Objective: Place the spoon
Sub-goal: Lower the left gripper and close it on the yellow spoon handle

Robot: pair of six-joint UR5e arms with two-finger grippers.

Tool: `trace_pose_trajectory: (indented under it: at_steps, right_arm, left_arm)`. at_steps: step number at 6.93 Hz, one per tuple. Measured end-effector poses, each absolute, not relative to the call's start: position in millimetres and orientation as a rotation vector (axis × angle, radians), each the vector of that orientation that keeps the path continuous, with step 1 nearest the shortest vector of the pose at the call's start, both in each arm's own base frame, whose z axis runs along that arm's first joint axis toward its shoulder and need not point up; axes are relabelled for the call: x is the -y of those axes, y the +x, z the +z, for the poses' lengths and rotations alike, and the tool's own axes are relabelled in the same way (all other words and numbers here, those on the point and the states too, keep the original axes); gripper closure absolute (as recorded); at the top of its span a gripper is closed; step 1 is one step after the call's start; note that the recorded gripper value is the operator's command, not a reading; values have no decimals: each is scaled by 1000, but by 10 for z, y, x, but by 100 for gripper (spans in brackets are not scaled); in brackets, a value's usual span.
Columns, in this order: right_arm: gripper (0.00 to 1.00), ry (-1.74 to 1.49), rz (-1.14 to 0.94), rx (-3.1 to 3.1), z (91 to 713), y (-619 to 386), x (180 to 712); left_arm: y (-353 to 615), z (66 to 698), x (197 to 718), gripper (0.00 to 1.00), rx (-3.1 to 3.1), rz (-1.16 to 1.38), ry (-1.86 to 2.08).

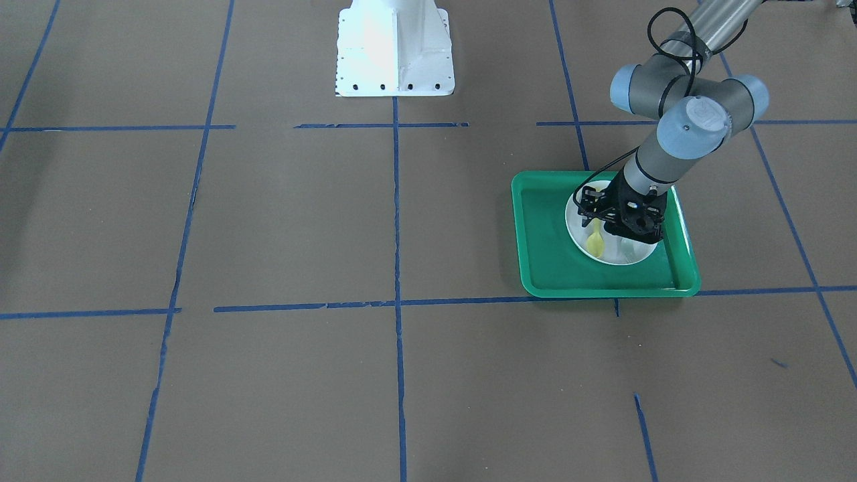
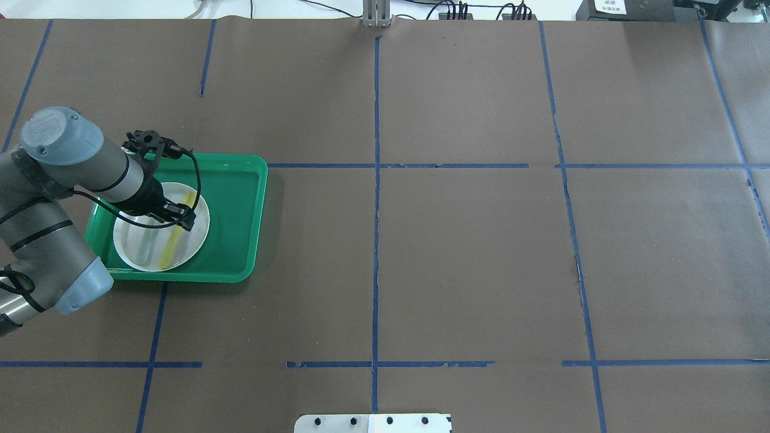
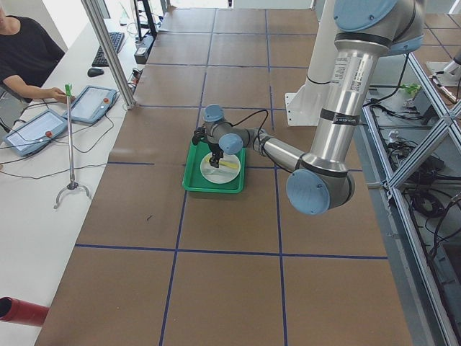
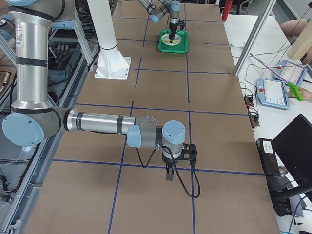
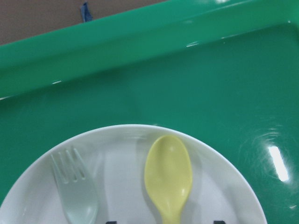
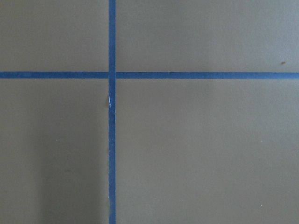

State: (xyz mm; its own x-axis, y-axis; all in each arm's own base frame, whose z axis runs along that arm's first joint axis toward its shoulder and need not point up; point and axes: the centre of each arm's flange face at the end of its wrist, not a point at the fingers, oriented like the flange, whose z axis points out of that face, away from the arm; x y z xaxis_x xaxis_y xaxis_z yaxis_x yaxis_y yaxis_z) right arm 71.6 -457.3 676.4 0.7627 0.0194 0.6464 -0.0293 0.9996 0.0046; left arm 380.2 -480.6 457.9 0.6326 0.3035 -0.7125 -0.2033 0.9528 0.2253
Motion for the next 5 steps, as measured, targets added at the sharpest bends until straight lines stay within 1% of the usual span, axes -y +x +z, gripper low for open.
trace_pose_trajectory:
  at_steps: [1,2,3,4,5]
  right_arm:
    - [0,15,27,703,6763,716,4573]
    - [0,15,26,702,6762,716,4574]
    - [0,15,26,702,6762,716,4574]
    - [0,15,26,703,6762,716,4574]
    - [0,15,26,703,6762,716,4574]
  left_arm:
    - [3806,4582,4802,46,-838,292,127]
    - [3810,4586,4798,51,-837,292,125]
    - [3814,4587,4796,58,-837,293,124]
    - [3816,4591,4795,60,-836,293,124]
    - [3818,4596,4795,65,-836,293,123]
